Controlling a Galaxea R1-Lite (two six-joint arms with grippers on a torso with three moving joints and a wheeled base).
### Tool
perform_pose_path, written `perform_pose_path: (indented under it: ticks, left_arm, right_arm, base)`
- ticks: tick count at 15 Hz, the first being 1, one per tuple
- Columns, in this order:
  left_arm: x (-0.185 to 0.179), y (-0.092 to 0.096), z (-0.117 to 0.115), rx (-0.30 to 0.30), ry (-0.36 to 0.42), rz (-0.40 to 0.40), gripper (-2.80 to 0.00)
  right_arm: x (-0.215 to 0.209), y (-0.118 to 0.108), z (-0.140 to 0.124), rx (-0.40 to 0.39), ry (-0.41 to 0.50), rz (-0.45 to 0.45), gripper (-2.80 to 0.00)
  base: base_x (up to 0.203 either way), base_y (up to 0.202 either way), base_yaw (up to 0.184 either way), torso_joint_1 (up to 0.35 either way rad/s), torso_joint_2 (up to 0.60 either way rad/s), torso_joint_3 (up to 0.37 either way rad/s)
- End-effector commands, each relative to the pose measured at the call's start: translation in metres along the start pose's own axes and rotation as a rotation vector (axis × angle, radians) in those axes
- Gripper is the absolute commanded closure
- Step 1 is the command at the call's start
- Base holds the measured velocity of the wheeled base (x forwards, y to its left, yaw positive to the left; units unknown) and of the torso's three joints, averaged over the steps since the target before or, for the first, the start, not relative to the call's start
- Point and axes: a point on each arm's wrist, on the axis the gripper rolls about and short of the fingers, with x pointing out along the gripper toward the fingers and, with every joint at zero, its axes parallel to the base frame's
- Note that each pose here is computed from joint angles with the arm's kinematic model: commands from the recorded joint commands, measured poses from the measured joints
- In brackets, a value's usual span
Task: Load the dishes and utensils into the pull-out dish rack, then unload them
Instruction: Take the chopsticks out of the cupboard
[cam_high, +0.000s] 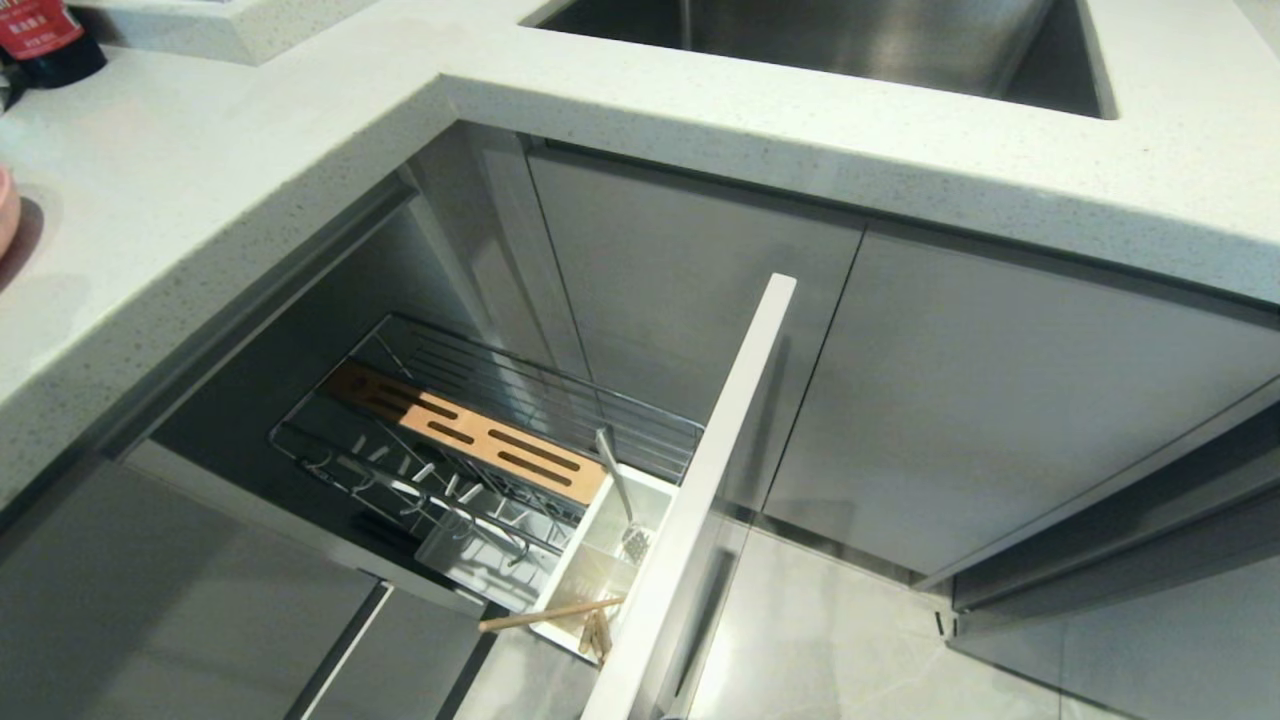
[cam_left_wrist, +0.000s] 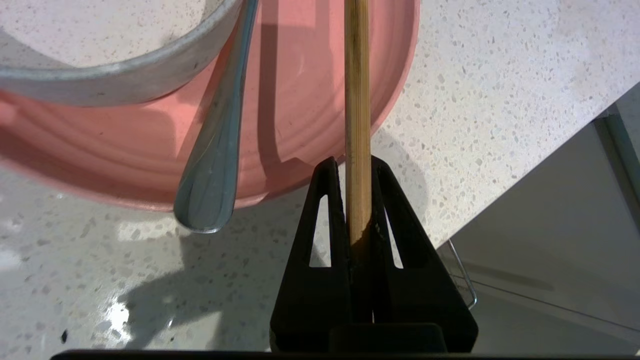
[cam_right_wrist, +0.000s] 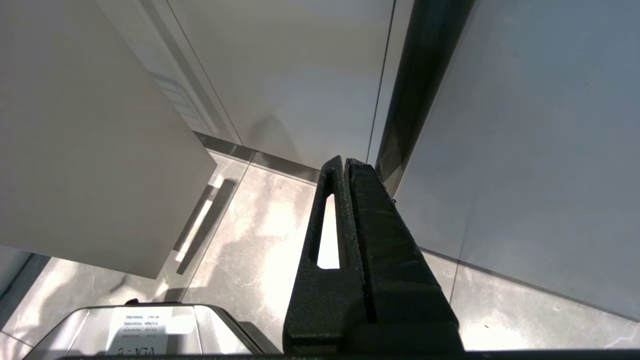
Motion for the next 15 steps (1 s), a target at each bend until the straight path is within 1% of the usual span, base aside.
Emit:
perform_pose_path:
  ticks: [1,3,5,11,13,15]
  left_arm:
    - [0.011,0.003,-0.001,-0.009,0.031,0.016,0.00]
    - [0.019,0.004,-0.002,-0.016,0.063,0.012,0.00]
    - [0.022,0.004,-0.003,-0.028,0.078,0.007,0.00]
    - [0.023,0.006,-0.001,-0.038,0.070,0.020,0.00]
    - [0.023,0.006,-0.002,-0.058,0.071,0.022,0.00]
    - [0.025,0.008,-0.003,-0.061,0.082,0.028,0.00]
  right_arm:
    - [0.000,0.000,0.000,0.000,0.001,0.001,0.00]
    - [0.000,0.000,0.000,0.000,0.001,-0.001,0.00]
    - [0.000,0.000,0.000,0.000,0.001,0.000,0.00]
    - [0.000,0.000,0.000,0.000,0.001,-0.001,0.00]
    - [0.000,0.000,0.000,0.000,0.001,0.000,0.00]
    - [0.000,0.000,0.000,0.000,0.001,-0.001,0.00]
  base:
    - [0.000,0.000,0.000,0.000,0.00,0.000]
    - [0.000,0.000,0.000,0.000,0.00,0.000]
    - [0.000,0.000,0.000,0.000,0.00,0.000]
    - [0.000,0.000,0.000,0.000,0.00,0.000]
    - [0.000,0.000,0.000,0.000,0.00,0.000]
    - [0.000,0.000,0.000,0.000,0.00,0.000]
